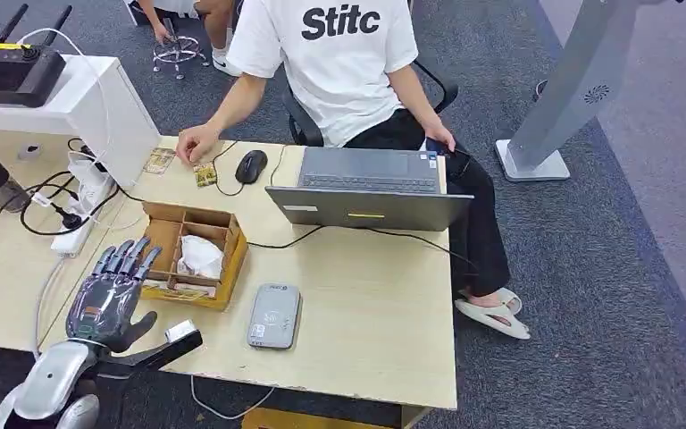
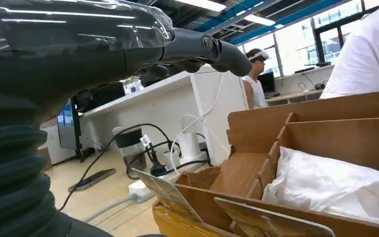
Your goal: Pass the card to the sensor for recognition and then transmit it.
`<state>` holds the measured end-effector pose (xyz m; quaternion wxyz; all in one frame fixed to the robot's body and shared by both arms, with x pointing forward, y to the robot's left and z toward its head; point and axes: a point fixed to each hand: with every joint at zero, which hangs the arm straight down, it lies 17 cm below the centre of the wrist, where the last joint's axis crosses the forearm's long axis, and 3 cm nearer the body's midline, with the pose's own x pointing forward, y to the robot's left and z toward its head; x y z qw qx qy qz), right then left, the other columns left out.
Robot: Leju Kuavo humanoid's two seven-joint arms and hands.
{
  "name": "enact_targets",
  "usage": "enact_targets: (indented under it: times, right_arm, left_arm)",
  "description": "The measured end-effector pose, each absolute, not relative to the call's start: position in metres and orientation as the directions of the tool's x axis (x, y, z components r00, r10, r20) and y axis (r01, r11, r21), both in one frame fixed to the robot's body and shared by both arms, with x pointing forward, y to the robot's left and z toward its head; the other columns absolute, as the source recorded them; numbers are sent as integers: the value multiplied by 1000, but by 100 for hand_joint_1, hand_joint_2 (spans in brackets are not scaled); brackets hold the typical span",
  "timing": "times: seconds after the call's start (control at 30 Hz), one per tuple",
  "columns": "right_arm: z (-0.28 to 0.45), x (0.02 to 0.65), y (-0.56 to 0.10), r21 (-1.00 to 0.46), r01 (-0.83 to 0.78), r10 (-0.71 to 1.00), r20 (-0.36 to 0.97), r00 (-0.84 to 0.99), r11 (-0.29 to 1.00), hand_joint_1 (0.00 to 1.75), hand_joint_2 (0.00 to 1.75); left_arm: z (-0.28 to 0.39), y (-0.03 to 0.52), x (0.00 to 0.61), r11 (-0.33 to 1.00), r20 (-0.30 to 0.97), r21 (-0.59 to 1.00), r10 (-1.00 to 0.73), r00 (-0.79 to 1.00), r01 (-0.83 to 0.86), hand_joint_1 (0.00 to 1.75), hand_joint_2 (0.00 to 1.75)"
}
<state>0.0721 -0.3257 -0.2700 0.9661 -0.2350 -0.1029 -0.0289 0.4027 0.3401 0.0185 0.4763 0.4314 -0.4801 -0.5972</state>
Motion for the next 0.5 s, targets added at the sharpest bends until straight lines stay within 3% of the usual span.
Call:
enact_targets:
  times: [0.5]
  right_arm:
    - [-271,73,-324,-441,86,10,209,978,893,0,175]
  left_arm:
    - [10,348,418,-108,-83,980,-986,-146,167,0,175]
